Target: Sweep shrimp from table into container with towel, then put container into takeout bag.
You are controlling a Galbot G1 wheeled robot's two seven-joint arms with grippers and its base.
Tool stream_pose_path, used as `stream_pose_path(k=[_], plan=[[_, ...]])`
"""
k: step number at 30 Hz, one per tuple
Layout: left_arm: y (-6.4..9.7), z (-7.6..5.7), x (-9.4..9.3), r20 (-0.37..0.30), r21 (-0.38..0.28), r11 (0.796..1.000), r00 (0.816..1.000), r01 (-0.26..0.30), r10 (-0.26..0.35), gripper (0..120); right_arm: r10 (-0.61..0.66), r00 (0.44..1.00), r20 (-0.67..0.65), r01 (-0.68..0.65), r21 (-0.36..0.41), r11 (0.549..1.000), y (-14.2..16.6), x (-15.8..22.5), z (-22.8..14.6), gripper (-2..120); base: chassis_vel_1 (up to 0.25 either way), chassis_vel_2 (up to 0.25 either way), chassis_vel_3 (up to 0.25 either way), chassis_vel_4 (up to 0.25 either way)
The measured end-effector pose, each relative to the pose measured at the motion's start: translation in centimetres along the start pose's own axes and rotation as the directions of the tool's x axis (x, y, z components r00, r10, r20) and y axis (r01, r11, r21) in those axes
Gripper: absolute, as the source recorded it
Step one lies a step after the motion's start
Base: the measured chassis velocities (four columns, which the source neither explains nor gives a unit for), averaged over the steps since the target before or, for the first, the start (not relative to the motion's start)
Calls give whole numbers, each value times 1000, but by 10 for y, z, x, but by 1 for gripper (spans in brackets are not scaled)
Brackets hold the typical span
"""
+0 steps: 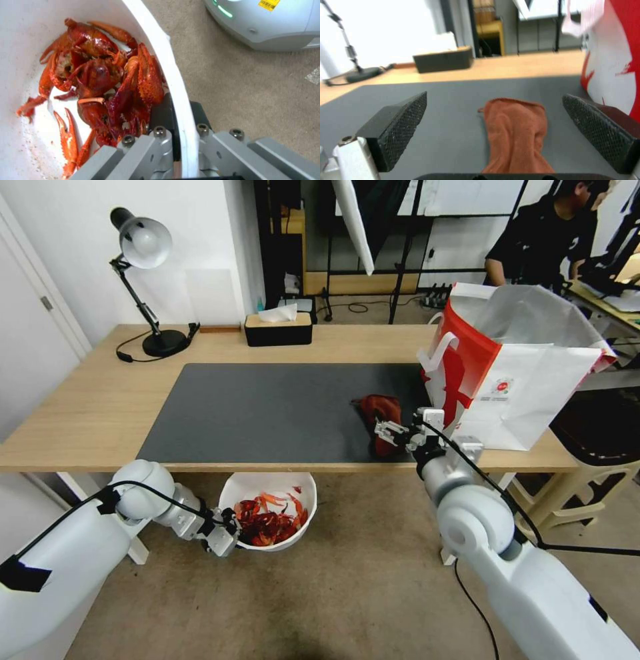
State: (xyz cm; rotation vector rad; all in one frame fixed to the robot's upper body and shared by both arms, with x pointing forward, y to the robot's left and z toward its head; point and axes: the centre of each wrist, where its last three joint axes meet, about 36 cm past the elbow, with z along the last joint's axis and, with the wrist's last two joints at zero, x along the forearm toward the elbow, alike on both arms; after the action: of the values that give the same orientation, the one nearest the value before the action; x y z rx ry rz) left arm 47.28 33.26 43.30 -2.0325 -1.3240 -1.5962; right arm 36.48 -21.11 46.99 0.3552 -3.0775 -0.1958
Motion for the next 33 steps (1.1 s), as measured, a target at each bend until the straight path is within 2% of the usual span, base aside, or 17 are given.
stream_pose_path(k=[4,6,11,14,15,17,19,21,23,25,27,31,33], plan=[[-4,-1,0,0,-3,1000,1000,-3,3,0,-25,998,53,24,23,999,1,25,13,100,0,0,0,0],[-9,-5,-2,1,-12,1000,1000,-10,10,0,-14,995,97,10,40,999,-1,46,24,100,0,0,0,0],[-14,-12,-5,7,-25,999,1000,-20,20,0,1,992,127,-10,69,998,-4,68,40,100,0,0,0,0],[-22,-23,-9,13,-50,998,999,-34,34,0,16,992,126,-28,90,996,-7,93,59,100,0,0,0,0],[-22,-23,-9,13,-50,998,999,-34,34,0,16,992,126,-28,90,996,-7,93,59,100,0,0,0,0],[-30,-33,-12,24,-67,997,999,-46,48,0,32,994,108,-42,96,994,-8,109,72,100,0,0,0,0],[-32,-35,-13,28,-71,996,998,-49,51,0,35,994,102,-45,98,994,-8,113,75,100,0,0,0,0],[-42,-46,-15,41,-97,994,997,-58,63,0,42,995,88,-50,100,994,-6,125,84,100,0,0,0,0],[-45,-49,-16,45,-104,993,997,-61,66,0,42,995,86,-51,100,994,-5,127,85,100,0,0,0,0],[-54,-57,-17,57,-126,990,996,-68,75,0,44,996,79,-52,98,994,-5,133,89,100,0,0,0,0],[-62,-67,-14,63,-148,987,995,-65,75,0,48,996,74,-56,98,994,-6,136,93,100,0,0,0,0],[-67,-73,-9,73,-157,986,995,-57,69,0,51,996,71,-58,96,994,-7,139,97,100,0,0,0,0],[-70,-84,3,94,-172,985,995,-24,41,0,49,997,68,-55,90,994,-8,142,105,100,0,0,0,0]])
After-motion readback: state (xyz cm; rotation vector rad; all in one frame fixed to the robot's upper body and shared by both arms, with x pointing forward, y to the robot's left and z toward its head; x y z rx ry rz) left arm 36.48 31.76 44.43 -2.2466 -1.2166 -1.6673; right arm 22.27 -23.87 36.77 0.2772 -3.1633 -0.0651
